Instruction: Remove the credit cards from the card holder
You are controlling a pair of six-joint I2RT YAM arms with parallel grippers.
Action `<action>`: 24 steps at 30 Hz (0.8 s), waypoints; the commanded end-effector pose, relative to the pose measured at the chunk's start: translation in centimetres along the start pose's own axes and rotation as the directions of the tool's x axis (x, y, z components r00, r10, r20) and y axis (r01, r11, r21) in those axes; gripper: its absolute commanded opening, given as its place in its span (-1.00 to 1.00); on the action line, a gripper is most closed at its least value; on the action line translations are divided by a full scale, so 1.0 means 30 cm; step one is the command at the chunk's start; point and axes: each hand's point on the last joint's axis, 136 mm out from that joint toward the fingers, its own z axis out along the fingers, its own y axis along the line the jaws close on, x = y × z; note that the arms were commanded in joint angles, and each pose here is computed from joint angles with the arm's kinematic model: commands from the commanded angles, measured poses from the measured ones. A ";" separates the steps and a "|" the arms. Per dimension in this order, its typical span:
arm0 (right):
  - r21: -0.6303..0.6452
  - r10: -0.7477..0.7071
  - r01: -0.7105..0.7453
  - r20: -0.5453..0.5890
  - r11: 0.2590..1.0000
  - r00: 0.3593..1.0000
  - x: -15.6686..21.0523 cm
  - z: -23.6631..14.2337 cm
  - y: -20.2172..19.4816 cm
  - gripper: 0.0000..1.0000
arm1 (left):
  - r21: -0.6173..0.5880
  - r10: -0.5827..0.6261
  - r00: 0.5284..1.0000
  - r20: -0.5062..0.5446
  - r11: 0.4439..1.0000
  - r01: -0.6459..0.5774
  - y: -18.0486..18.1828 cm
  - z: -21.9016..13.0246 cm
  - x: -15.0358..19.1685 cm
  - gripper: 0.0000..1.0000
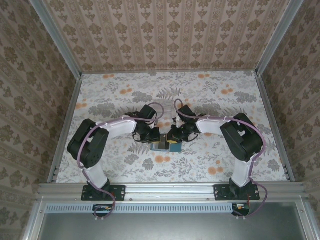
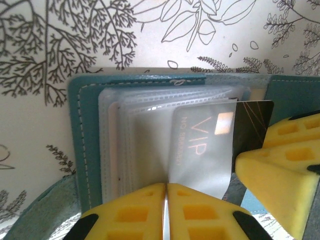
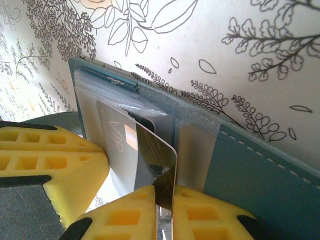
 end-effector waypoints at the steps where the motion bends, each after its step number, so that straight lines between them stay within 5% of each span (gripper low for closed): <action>1: 0.060 0.003 -0.003 0.004 0.998 1.000 0.010 -0.024 -0.050 -0.80 | -0.102 -0.015 0.999 -0.040 0.995 0.011 0.088 -0.012 0.066 -0.75; 17: 0.269 -0.076 0.072 0.007 0.960 0.997 0.031 -0.179 -0.104 -0.84 | -0.049 -0.026 1.000 -0.013 0.998 0.026 0.062 -0.016 0.066 -0.74; 24: 0.258 -0.079 0.073 0.011 0.963 0.997 0.017 -0.183 -0.080 -0.83 | -0.036 -0.026 1.000 0.000 0.999 0.026 0.051 -0.027 0.061 -0.73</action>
